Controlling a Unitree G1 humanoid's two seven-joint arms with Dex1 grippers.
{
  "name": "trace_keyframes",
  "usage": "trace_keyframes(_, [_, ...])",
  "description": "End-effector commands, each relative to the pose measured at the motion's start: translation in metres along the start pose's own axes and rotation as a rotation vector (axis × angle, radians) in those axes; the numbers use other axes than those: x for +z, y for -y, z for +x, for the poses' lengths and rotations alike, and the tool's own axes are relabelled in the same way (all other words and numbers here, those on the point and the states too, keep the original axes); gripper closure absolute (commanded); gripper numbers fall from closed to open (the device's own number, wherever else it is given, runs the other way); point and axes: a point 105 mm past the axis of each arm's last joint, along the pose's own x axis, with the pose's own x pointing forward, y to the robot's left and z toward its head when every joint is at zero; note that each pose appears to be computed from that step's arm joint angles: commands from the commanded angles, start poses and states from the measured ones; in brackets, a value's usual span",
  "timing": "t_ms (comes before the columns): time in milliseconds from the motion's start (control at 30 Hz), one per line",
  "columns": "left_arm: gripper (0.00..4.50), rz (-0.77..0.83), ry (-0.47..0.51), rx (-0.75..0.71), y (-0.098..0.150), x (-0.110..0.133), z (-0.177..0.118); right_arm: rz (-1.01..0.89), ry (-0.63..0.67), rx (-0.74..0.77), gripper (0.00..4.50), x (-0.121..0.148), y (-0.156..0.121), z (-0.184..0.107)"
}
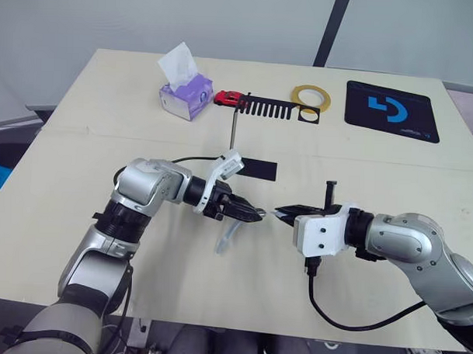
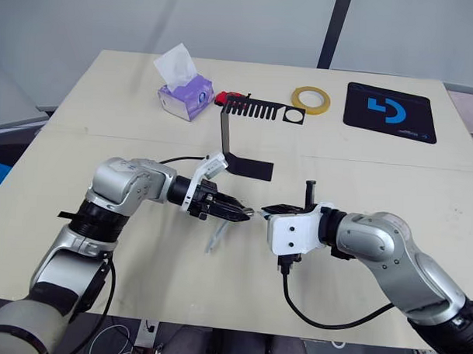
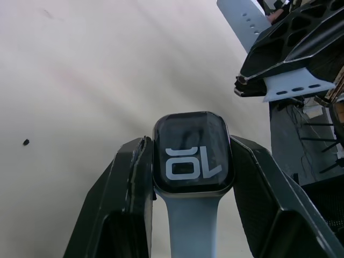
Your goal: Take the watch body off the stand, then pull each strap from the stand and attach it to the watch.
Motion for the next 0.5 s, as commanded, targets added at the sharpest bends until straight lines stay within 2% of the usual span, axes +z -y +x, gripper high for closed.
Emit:
trace_keyframes(33, [2.83, 0.020, 0.046, -0.025, 0.0084, 0.0156, -0.0034, -0.041, 0.008, -0.008, 4.50, 0.0028, 0.0016, 0.0000])
trace_keyframes(500, [2.83, 0.022, 0.057, -0.028, 0.0124, 0.0188, -0.0047, -0.026, -0.001, -0.029, 4.50, 0.0000, 0.0063, 0.0050])
